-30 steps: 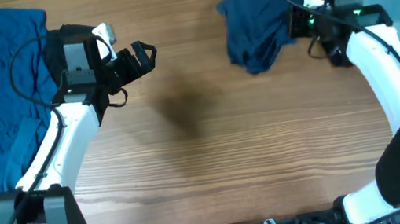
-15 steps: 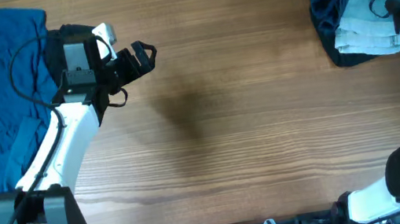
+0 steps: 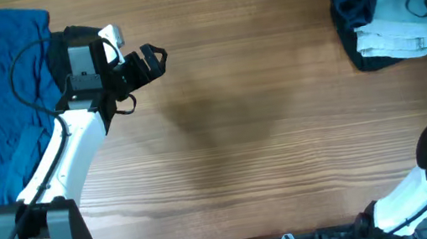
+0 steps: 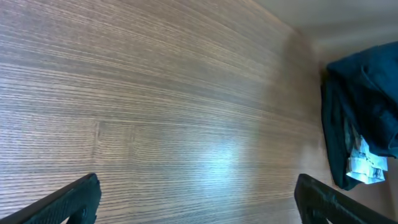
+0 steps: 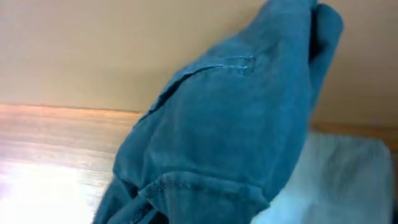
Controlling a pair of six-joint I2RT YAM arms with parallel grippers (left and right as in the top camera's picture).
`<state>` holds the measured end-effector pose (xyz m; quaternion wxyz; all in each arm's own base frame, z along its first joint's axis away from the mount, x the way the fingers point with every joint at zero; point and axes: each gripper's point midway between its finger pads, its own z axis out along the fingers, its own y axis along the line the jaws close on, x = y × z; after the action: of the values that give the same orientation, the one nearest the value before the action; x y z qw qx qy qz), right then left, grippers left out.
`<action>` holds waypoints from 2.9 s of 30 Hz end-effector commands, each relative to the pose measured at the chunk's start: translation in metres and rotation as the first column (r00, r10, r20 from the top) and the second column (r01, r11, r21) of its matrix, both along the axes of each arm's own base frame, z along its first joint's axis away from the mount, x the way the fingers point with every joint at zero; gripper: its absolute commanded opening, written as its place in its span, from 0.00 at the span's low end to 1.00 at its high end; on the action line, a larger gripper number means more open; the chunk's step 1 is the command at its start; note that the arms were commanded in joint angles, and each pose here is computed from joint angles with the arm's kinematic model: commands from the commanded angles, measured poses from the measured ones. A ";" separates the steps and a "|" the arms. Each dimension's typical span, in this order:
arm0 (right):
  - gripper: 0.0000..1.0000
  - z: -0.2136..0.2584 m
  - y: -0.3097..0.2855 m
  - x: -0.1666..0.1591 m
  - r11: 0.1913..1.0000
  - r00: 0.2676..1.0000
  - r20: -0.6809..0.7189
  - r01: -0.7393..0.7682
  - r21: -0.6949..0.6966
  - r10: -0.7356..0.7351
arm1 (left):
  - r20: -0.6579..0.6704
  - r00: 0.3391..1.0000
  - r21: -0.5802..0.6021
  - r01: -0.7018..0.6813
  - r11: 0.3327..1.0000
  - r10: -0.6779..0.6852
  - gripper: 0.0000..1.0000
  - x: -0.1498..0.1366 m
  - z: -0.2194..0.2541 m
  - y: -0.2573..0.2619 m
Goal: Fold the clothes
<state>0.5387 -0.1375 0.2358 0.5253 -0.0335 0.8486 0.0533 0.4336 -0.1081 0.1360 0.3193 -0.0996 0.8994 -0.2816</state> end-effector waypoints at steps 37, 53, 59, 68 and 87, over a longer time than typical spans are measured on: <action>1.00 0.025 0.290 -0.165 0.953 0.858 -0.438 -0.302 -0.006 0.268 | 0.173 0.852 0.168 -0.520 0.838 0.494 1.00 -0.066 0.108 0.101; 1.00 0.005 0.226 -0.167 0.814 0.738 -0.532 0.562 0.144 -0.415 | 0.145 0.858 0.189 -0.513 0.837 0.493 1.00 -0.063 0.096 0.100; 1.00 0.068 0.237 -0.174 0.996 0.989 -0.145 -0.025 0.088 0.037 | 0.145 0.858 0.190 -0.514 0.837 0.494 1.00 -0.063 0.096 0.100; 1.00 0.003 0.177 -0.275 0.995 0.988 0.123 -0.092 0.022 0.089 | 0.145 0.858 0.189 -0.513 0.837 0.493 1.00 -0.063 0.096 0.100; 1.00 -0.056 0.176 -0.296 0.980 0.900 0.436 -0.093 0.173 0.008 | 0.145 0.858 0.189 -0.513 0.837 0.493 1.00 -0.063 0.096 0.100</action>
<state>0.2430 0.0411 0.1765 0.6953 -0.0252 0.7050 0.1377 0.3699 -0.0100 0.2301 0.4274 -0.2770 0.8554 -0.0937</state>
